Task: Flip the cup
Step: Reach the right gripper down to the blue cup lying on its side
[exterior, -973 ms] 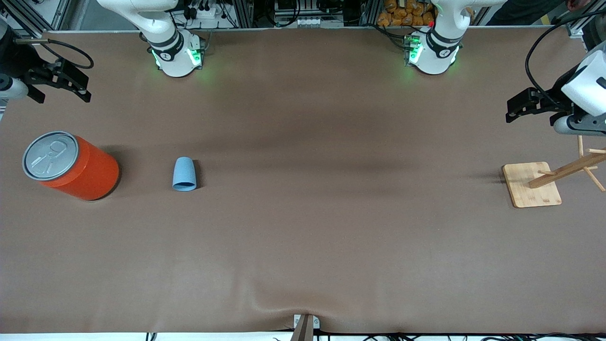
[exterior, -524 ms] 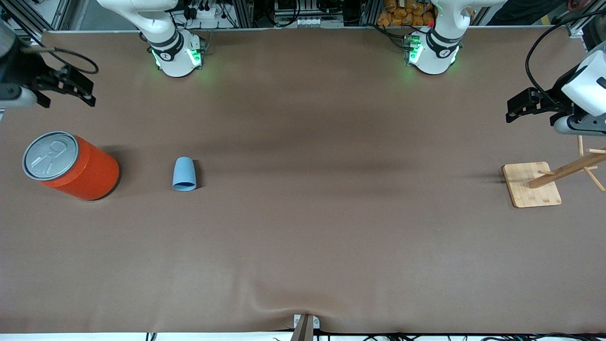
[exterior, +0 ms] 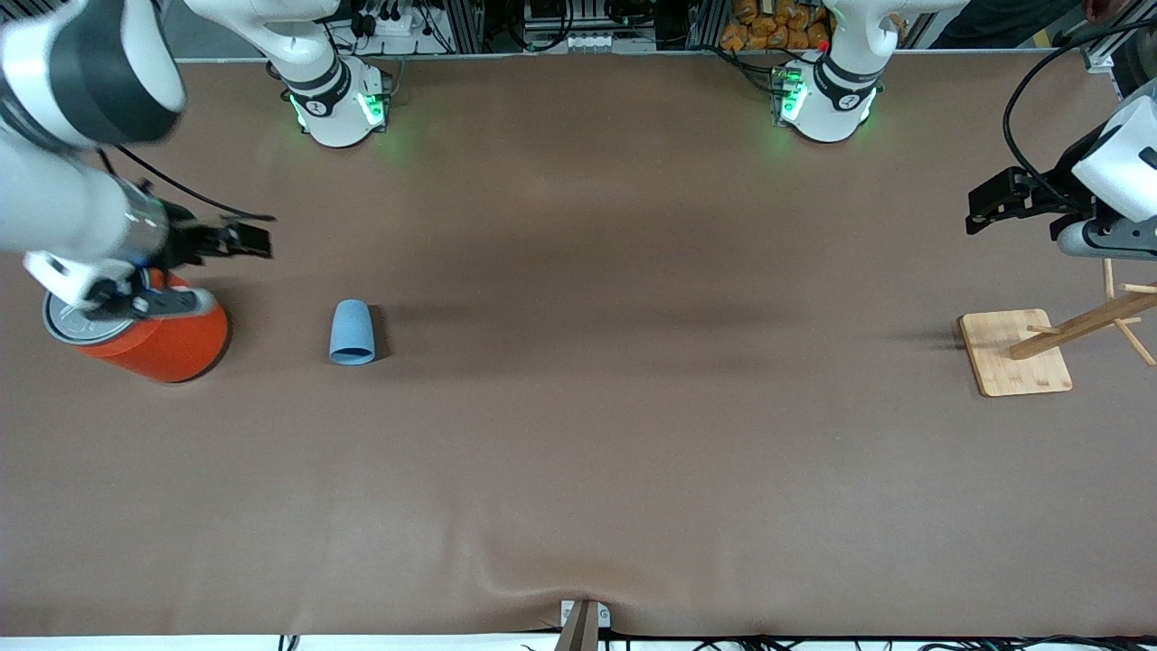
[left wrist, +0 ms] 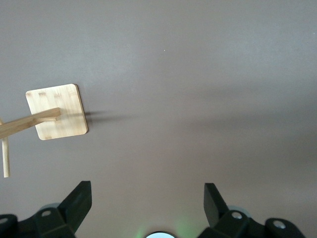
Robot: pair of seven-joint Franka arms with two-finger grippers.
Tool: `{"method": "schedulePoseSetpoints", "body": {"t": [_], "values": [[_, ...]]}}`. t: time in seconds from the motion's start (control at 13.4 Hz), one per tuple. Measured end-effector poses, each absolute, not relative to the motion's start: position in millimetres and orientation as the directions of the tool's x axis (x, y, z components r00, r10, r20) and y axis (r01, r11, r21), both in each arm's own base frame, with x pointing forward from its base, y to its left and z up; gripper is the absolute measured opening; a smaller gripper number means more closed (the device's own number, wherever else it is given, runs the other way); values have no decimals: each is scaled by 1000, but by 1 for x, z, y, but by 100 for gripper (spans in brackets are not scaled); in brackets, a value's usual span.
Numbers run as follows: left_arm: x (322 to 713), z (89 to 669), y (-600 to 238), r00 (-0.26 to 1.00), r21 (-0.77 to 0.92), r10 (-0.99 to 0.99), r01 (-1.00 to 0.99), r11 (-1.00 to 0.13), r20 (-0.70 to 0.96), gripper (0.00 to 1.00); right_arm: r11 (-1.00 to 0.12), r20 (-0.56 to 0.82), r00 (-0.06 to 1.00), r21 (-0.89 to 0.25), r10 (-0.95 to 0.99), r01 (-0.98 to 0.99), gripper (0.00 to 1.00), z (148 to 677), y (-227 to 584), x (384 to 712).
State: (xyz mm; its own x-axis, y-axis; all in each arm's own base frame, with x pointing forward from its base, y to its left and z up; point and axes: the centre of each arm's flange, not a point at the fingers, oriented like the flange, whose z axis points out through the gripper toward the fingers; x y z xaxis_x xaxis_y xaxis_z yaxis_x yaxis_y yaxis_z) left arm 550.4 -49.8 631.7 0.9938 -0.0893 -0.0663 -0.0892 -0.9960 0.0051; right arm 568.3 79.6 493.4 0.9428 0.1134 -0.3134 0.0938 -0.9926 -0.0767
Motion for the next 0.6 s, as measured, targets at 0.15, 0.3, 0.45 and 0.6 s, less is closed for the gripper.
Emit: {"method": "schedulePoseSetpoints", "body": {"t": [0.15, 0.3, 0.45, 0.6], "values": [[550, 632, -50, 994, 5, -89, -89, -996, -67, 100, -985, -316, 934, -103, 164, 139, 100, 432, 83, 566], [550, 631, -50, 994, 5, -89, -89, -996, -67, 100, -978, -291, 935, -108, 202, 178, 100, 376, 93, 555], [550, 631, -50, 994, 5, -89, -89, -996, -67, 100, -967, -258, 932, -106, 254, 234, 100, 337, 108, 542], [550, 631, -50, 994, 5, -89, -89, -996, -67, 100, -941, -210, 918, -107, 336, 320, 100, 302, 110, 535]]}}
